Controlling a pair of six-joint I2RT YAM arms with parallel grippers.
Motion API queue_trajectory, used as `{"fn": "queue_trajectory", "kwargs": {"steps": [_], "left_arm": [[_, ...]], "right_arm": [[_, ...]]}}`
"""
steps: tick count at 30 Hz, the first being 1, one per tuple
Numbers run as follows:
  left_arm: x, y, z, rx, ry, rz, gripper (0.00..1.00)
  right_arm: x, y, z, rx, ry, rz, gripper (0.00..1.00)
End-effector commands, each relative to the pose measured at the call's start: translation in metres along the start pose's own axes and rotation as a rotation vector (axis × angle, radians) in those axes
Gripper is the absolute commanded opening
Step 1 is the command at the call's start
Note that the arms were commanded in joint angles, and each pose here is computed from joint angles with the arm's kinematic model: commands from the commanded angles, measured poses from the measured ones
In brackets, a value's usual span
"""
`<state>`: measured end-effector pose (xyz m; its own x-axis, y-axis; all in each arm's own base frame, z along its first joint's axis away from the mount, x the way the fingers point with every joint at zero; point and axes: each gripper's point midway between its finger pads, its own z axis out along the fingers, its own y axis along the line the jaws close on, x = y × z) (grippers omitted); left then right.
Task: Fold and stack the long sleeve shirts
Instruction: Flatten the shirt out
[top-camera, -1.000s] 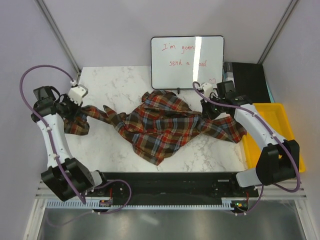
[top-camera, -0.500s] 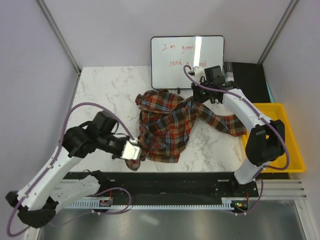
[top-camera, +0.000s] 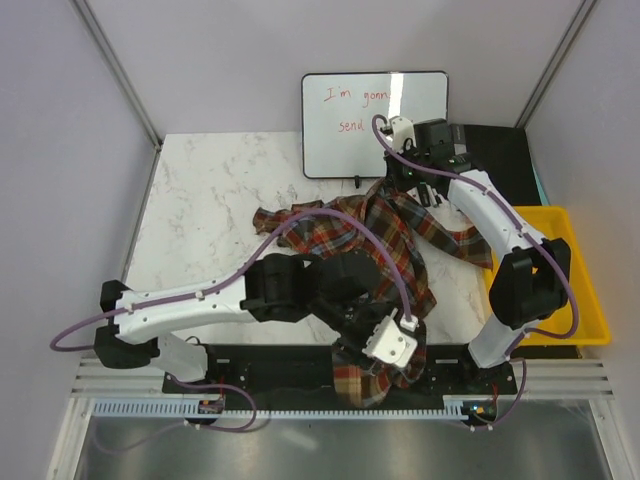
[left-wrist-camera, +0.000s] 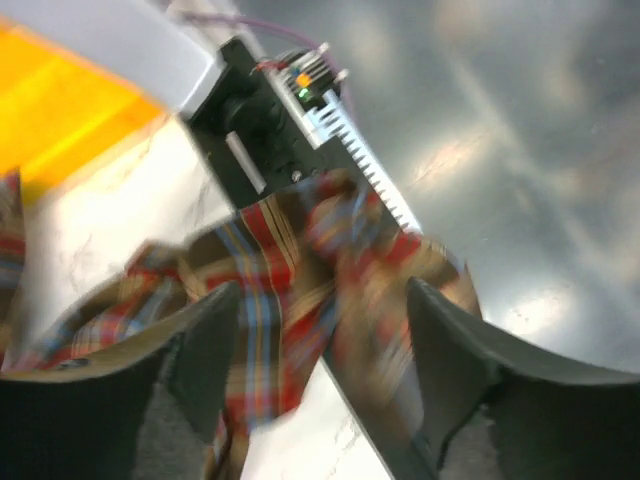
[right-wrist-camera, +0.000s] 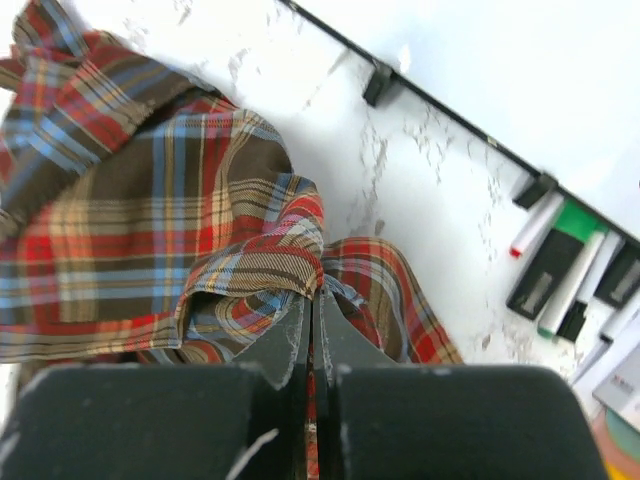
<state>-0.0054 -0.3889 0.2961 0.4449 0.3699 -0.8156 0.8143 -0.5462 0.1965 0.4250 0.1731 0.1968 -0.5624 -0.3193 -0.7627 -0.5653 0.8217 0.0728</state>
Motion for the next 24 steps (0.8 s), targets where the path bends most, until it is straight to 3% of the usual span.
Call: {"fn": "queue_trajectory", "kwargs": {"steps": [1,2,3,4,5,7,8,11,14,19,24], "left_arm": [[0.001,0.045,-0.062,-0.241,-0.089,-0.172,0.81],[0.045,0.087,-0.107,-0.397,-0.106,-0.376,0.84],[0.063,0.098,-0.133,-0.460,-0.123,-0.440,0.86],[0.075,0.100,-0.160,-0.525,-0.119,-0.412,0.86],[0.122,0.110,-0.185,-0.638,-0.052,-0.467,0.86],[0.170,0.118,-0.213,-0.774,0.059,-0.463,0.86],[0.210,0.116,-0.225,-0.813,0.118,-0.526,0.85],[0.267,0.115,-0.224,-0.783,0.222,-0.490,0.81],[0.287,0.119,-0.210,-0.726,0.256,-0.348,0.80],[0.283,0.133,-0.175,-0.661,0.280,-0.078,0.81],[0.289,0.130,-0.123,-0.569,0.322,0.033,0.83]], "right_arm": [[-0.036,0.019,-0.011,-0.089,-0.097,-0.038,0.00],[-0.031,0.026,-0.019,-0.112,-0.092,-0.058,0.00],[-0.013,0.029,-0.018,-0.128,-0.057,-0.058,0.00],[-0.004,0.033,-0.019,-0.136,-0.040,-0.063,0.00],[0.000,0.036,-0.026,-0.140,-0.043,-0.071,0.00],[0.026,0.040,-0.022,-0.147,0.007,-0.087,0.00],[0.030,0.039,-0.022,-0.138,0.009,-0.097,0.00],[0.045,0.034,-0.015,-0.118,0.047,-0.087,0.00],[0.046,0.030,-0.012,-0.101,0.053,-0.082,0.00],[0.043,0.023,-0.011,-0.064,0.064,-0.083,0.00],[0.044,0.021,-0.009,-0.059,0.081,-0.077,0.00]]}}
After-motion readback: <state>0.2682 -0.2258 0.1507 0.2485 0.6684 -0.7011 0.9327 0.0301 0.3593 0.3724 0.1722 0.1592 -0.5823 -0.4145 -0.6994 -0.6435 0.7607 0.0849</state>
